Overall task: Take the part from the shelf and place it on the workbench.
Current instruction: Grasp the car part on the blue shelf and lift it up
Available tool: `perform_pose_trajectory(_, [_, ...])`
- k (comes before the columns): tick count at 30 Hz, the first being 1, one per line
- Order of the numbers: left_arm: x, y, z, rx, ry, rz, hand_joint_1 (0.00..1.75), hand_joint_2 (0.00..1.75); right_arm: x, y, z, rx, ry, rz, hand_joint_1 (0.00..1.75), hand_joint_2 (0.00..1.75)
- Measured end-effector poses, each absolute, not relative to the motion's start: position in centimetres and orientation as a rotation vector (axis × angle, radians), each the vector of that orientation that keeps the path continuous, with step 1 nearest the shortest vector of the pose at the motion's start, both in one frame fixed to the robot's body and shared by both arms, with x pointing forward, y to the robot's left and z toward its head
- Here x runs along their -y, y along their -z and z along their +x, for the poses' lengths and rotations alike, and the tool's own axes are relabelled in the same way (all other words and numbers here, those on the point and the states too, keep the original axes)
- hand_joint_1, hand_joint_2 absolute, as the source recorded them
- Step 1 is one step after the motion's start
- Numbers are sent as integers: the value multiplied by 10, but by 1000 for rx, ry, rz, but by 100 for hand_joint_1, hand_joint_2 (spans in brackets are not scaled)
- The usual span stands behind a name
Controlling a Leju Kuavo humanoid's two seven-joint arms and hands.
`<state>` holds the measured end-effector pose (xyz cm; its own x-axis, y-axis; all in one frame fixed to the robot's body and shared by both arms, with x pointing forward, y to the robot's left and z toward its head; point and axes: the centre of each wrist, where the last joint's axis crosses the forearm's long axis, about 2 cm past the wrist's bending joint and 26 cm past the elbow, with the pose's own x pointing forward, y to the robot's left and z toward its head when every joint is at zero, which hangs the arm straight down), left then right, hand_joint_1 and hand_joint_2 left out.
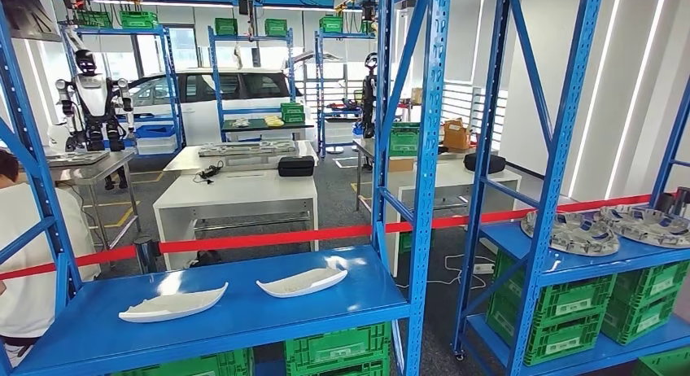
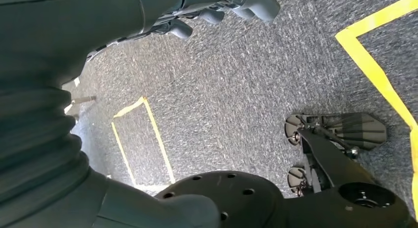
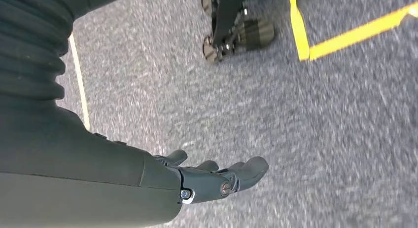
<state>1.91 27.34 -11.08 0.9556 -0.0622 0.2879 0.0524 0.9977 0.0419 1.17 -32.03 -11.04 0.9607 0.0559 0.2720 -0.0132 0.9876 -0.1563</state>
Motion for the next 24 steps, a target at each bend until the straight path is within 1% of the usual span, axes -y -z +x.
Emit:
perform_pose_trajectory(3, [-270, 111, 22, 302, 71, 41, 0, 0, 323, 110, 14, 284, -38, -178, 0, 175])
perform_pose_trajectory(5, [-268, 111, 23, 308, 79, 46, 0, 0, 325, 110, 15, 288, -42, -195, 0, 175])
perform_pose_trajectory(9, [-264, 111, 27, 321, 96, 57, 0, 0, 327, 111, 16, 299, -47, -229, 0, 0])
perform_pose_trajectory(19, [-264, 110, 37, 372, 139, 99, 0, 0, 338, 109, 32, 416, -102, -329, 0, 0])
perform_pose_trajectory(24, [-268, 110, 44, 396, 172, 130, 0, 0, 354, 103, 65, 556, -168, -390, 0, 0])
